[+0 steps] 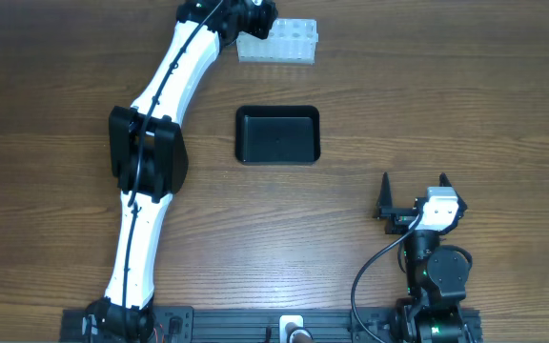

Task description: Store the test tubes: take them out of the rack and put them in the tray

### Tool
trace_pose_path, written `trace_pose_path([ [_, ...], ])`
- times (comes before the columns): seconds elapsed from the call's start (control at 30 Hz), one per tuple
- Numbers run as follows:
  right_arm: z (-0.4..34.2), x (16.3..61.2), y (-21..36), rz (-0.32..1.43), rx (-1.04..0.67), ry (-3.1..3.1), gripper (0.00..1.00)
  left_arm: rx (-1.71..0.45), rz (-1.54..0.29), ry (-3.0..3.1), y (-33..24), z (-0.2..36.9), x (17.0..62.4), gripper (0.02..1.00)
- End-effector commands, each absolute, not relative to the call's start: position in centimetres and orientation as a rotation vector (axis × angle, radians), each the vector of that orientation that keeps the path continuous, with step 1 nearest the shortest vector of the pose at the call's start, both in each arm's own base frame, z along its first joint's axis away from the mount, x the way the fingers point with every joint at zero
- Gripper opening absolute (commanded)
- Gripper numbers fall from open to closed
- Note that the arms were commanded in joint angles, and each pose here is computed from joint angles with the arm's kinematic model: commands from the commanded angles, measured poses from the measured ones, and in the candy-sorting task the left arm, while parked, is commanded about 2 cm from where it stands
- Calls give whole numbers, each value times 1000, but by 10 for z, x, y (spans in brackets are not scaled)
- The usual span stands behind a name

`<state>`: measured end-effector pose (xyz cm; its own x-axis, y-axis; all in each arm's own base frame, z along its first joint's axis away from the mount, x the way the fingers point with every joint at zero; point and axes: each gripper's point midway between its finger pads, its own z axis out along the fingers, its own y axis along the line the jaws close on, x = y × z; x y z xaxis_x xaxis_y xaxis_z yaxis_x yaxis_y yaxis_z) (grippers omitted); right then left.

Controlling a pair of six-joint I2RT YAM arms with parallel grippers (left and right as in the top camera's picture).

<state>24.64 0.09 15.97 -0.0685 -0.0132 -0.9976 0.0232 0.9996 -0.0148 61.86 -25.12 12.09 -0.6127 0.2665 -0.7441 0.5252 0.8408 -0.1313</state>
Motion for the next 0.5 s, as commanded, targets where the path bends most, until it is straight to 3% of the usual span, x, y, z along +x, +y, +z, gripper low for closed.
trace_pose_path([
  [0.03, 159, 246, -2, -50, 15, 1637, 991, 601, -452, 2268, -257, 107, 616, 283],
  [0.5, 159, 246, -2, -50, 15, 1637, 993, 604, -460, 2270, -258, 102, 617, 152],
])
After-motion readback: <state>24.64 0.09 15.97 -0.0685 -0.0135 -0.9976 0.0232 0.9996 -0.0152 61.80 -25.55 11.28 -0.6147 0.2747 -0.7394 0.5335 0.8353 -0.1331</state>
